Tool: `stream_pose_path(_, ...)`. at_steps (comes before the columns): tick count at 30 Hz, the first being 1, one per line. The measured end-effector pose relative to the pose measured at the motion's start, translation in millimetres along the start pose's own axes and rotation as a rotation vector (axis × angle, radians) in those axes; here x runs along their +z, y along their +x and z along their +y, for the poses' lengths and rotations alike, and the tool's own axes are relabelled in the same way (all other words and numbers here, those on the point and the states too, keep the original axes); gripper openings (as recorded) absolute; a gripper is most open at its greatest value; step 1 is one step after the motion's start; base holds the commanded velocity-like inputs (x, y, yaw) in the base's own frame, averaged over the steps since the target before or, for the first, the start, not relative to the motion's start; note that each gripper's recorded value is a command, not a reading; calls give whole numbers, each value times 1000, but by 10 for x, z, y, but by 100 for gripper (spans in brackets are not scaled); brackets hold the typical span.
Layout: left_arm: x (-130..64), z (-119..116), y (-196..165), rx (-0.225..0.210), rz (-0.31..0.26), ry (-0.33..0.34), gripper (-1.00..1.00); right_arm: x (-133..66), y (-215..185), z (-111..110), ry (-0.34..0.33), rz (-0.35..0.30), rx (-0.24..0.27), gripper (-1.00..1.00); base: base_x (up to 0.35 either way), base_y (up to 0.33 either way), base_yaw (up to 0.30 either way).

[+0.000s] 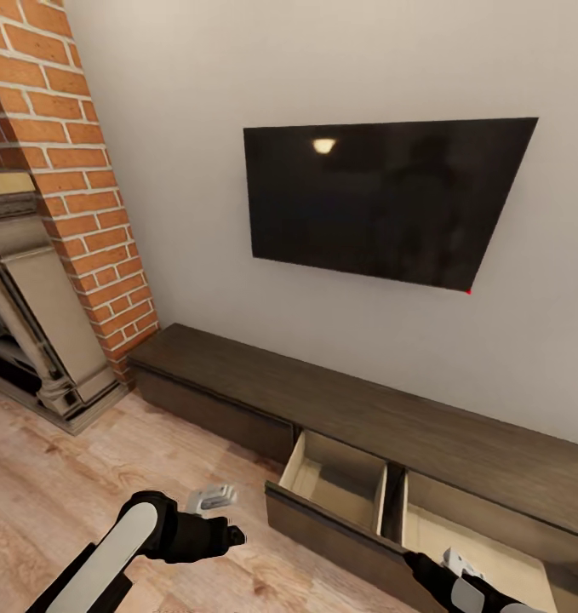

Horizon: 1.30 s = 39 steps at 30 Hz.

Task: Place each of the two pumpkins and all three candles from the living room inside a cabinet in the living room (use any cabinet), then make sure every cabinet is closed, and position the cauldron so it is next to a table in the living room.

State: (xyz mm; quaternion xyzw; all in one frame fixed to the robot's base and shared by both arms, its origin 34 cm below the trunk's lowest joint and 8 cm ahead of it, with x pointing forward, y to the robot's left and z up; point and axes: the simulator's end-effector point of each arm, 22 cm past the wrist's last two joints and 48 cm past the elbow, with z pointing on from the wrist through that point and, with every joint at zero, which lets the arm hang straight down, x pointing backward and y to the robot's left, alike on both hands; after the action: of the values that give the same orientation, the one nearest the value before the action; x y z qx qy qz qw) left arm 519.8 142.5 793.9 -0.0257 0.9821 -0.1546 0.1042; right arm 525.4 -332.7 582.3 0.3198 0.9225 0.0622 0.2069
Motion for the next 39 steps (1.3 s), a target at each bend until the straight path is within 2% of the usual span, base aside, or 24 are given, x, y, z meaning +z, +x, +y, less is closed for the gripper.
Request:
stream_pose_path(17,-2,4,-2,-2,0,1,100,1,-7,13,-2,-6,-3,100,0,0,291)
stream_pose_path(23,-34,65,-76,-27,-15,-1,100,3,10,35,-5,-3,-3,100,0,0,291)
stream_pose_path(39,-46,59,-102,-36,-19,12,100,9,42,87,-11,-4,-4,100,0,0,291)
